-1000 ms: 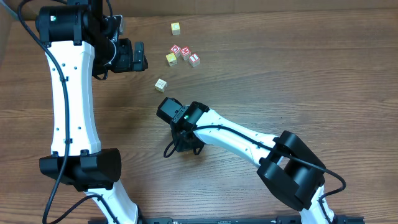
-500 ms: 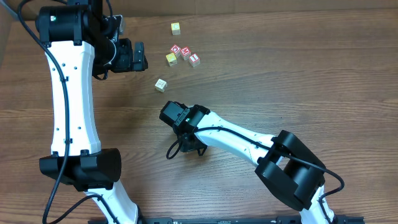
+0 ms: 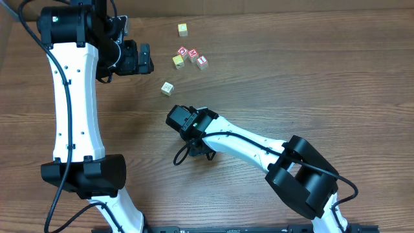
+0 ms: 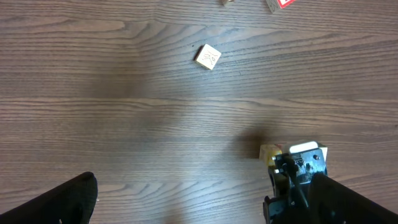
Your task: Flip 5 blocks
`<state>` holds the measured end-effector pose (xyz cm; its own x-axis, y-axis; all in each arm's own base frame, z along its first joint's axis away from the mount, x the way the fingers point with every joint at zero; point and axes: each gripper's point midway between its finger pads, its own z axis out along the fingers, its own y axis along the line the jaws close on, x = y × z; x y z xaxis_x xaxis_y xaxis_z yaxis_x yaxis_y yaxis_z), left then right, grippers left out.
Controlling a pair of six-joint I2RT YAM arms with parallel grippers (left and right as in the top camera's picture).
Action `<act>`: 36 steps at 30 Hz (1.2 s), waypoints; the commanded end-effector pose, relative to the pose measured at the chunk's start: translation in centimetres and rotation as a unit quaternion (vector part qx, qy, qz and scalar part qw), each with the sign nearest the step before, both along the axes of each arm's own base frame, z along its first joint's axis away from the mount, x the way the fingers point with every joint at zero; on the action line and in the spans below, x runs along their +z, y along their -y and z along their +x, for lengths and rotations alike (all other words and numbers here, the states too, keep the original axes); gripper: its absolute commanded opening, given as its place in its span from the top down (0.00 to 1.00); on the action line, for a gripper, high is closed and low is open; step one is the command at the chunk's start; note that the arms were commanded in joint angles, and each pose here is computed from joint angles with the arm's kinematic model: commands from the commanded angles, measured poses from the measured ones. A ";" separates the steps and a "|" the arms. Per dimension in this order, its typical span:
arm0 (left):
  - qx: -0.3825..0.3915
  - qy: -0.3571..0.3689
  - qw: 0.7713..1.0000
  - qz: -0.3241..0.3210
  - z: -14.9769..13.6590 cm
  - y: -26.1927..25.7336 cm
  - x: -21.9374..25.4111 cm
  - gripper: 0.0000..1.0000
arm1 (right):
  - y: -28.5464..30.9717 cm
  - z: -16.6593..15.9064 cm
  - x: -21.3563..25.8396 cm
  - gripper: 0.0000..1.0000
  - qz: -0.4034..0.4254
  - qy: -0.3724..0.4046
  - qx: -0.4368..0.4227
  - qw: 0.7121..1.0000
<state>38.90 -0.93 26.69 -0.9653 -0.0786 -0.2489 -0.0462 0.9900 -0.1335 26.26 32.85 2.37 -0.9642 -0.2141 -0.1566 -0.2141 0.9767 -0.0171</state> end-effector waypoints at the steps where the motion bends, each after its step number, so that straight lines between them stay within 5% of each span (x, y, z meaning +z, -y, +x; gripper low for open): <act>1: -0.008 -0.007 1.000 0.004 0.1 0.1 -0.5 0.00 | -0.1 0.3 1.2 0.96 0.007 0.017 -0.003 1.000; 15: -0.008 -0.007 1.000 0.004 0.0 0.1 -0.5 0.00 | -1.1 0.8 3.8 0.96 0.045 0.009 -0.006 0.999; 25: -0.008 -0.007 1.000 0.004 0.1 0.1 -0.5 0.00 | 4.6 8.1 10.1 0.89 0.081 0.070 -0.081 0.991; 29: -0.008 -0.007 1.000 0.004 0.0 0.1 -0.5 0.00 | 11.1 11.8 9.9 0.69 0.059 0.067 -0.137 0.986; 33: -0.008 -0.007 1.000 0.004 0.1 0.1 -0.5 0.00 | 18.3 13.9 9.6 0.00 0.031 0.061 -0.217 0.974; 36: -0.008 -0.007 1.000 0.004 0.1 0.1 -0.5 0.00 | 23.0 15.0 9.5 0.00 0.019 0.059 -0.271 0.960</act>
